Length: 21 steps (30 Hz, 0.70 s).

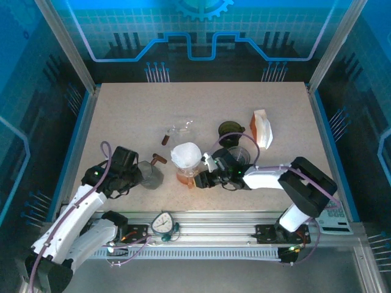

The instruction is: Place the coffee filter in the dripper

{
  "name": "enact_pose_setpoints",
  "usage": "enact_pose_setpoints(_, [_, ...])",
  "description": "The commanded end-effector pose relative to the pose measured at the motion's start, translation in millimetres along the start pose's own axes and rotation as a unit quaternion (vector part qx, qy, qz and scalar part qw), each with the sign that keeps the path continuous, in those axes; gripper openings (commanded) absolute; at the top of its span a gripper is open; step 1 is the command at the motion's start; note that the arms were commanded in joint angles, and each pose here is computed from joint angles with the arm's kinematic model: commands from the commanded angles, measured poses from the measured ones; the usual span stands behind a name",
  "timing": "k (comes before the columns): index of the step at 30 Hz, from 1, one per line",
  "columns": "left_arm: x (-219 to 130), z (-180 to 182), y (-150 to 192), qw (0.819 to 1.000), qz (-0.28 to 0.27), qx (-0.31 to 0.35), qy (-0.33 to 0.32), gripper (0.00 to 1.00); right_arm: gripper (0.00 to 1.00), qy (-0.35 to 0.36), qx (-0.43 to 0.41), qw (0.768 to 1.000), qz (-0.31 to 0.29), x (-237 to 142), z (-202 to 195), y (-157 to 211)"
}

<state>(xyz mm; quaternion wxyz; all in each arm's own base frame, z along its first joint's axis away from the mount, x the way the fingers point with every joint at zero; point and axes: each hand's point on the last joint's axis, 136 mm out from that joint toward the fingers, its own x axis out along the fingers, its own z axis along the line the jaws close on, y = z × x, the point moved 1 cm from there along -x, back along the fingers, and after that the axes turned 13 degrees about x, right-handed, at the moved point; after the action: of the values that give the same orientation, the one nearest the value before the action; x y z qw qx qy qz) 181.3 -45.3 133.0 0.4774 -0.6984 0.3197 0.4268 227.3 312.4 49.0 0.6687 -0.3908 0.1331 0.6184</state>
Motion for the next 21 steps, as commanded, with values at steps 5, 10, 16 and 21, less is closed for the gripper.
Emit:
enact_pose_setpoints(5, [-11, 13, -3, 0.999, -0.027, -0.031, -0.017, 0.0, 0.41, -0.029, -0.038, 0.999, -0.015, 28, 25, -42])
enact_pose_setpoints(10, [-15, 13, 0, 0.999, -0.028, -0.037, -0.01, 0.0, 0.39, -0.044, -0.046, 0.998, -0.012, 50, 35, -66])
enact_pose_setpoints(16, [-17, 14, 1, 0.999, -0.028, -0.04, -0.006, 0.0, 0.39, -0.047, -0.035, 0.998, 0.0, 70, 38, -80])
enact_pose_setpoints(21, [-19, 14, 2, 0.998, -0.032, -0.044, -0.001, 0.0, 0.38, -0.057, -0.027, 0.998, -0.007, 83, 47, -96])
